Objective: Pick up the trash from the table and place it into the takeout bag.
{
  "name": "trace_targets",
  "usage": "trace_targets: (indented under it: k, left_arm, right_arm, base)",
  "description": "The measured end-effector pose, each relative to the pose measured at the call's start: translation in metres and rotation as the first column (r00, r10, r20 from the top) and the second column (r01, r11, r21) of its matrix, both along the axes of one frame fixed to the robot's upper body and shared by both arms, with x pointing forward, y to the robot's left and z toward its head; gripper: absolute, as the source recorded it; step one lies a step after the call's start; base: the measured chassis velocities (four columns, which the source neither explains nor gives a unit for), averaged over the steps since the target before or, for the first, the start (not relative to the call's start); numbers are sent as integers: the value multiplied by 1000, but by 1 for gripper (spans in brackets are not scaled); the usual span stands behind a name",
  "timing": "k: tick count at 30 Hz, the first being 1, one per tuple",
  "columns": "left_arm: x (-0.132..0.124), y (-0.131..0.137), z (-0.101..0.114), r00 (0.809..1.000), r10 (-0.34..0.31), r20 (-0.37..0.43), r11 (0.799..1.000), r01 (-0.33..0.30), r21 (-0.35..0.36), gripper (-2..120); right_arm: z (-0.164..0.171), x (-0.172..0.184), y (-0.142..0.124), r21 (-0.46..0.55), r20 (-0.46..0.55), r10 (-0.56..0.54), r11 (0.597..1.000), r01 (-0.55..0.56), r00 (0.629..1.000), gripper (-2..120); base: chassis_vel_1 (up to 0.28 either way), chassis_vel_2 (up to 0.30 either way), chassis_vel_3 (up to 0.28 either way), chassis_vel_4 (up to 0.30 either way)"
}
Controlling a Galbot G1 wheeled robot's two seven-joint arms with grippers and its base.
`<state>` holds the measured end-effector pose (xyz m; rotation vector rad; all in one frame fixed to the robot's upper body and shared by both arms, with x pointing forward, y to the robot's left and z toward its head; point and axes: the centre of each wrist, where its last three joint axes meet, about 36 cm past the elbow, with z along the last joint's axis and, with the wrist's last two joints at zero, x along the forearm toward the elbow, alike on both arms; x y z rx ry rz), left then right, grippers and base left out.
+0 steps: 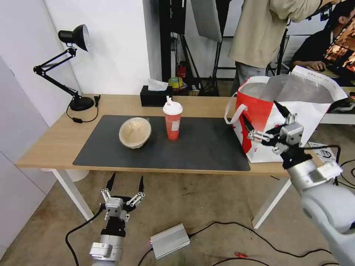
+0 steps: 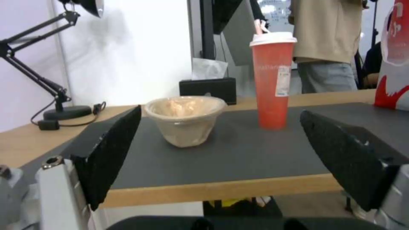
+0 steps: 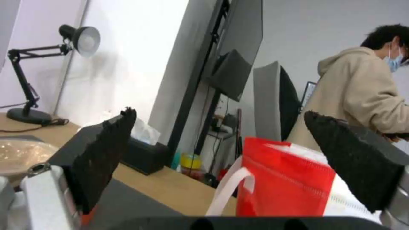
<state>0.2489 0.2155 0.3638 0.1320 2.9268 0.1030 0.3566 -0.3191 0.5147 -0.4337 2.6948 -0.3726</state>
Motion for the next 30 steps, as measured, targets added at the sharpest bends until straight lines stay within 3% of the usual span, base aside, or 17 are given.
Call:
trace_targets:
  k: [9, 21, 30]
  left_arm:
    - [13, 9, 13, 999, 19, 29, 1000, -19, 10, 100]
    - [14, 9, 15, 999, 21, 30, 1000, -21, 8, 100]
    - [13, 12, 16, 999, 25, 32, 1000, -25, 12, 100]
  right_arm:
    - [-33, -25, 8, 16, -42, -16, 1000, 17, 999, 100]
    - [-64, -51, 12, 20, -81, -46, 999, 47, 996, 100]
    - [-88, -72, -7, -10, -114, -50, 999, 50, 992, 100]
  base:
    - [0, 0, 0, 0]
    - [0, 0, 0, 0]
    - [0, 0, 0, 0]
